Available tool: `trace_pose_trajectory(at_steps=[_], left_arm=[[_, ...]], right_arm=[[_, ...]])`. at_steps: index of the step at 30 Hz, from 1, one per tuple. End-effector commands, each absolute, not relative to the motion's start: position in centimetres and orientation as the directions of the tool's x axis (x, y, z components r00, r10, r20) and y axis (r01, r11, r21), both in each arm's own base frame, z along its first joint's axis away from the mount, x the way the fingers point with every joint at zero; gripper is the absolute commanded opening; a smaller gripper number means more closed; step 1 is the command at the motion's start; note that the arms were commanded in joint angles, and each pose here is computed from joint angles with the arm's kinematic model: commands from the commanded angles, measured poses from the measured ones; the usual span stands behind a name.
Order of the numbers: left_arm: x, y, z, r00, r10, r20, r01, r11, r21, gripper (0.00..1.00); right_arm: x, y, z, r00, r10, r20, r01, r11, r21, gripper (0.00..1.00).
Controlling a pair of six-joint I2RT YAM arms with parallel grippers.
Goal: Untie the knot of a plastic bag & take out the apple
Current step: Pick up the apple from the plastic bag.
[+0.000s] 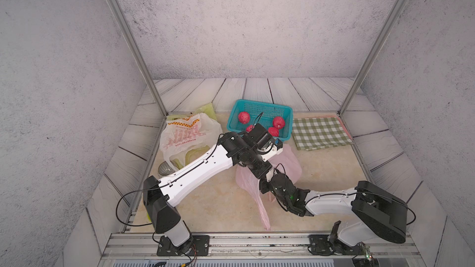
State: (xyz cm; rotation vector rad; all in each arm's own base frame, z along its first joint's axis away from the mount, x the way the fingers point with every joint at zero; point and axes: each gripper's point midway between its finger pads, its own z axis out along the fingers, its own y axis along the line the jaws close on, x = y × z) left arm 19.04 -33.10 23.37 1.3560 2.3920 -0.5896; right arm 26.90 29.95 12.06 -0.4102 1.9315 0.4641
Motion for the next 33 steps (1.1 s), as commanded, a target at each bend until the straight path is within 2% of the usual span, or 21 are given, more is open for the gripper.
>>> trace_pose_trajectory(at_steps=[1,6,18,23,27,33], left_arm=[[17.5,-32.3,23.1,-0.517,0.718,-0.467,0.855,0.455,-0.248,0.01],[16.8,-32.5,23.3,-0.540,0.684,-0.490,0.842,0.453,-0.295,0.01],[16.9,-31.2,21.9,-0.543,0.707,-0.453,0.839,0.483,-0.251,0.01],[17.3,-30.8,21.4,-0.549,0.707,-0.446,0.834,0.502,-0.230,0.01],[18.2,-29.6,21.0,-0.558,0.710,-0.429,0.821,0.548,-0.162,0.01],[18.9,-28.8,20.7,-0.573,0.705,-0.418,0.807,0.575,-0.136,0.01]], right_arm=[[28.3,28.4,12.4,-0.402,-0.089,-0.911,-0.396,0.914,0.086,0.88],[29.8,29.0,10.8,-0.444,-0.116,-0.888,-0.375,0.925,0.067,0.93],[30.2,30.1,4.1,-0.578,-0.173,-0.798,-0.363,0.930,0.061,0.93],[29.9,30.9,3.4,-0.591,-0.229,-0.774,-0.420,0.906,0.053,0.89],[29.3,30.9,3.0,-0.648,-0.356,-0.673,-0.459,0.888,-0.029,0.88],[28.2,28.5,5.1,-0.612,-0.321,-0.723,-0.442,0.897,-0.024,0.95]])
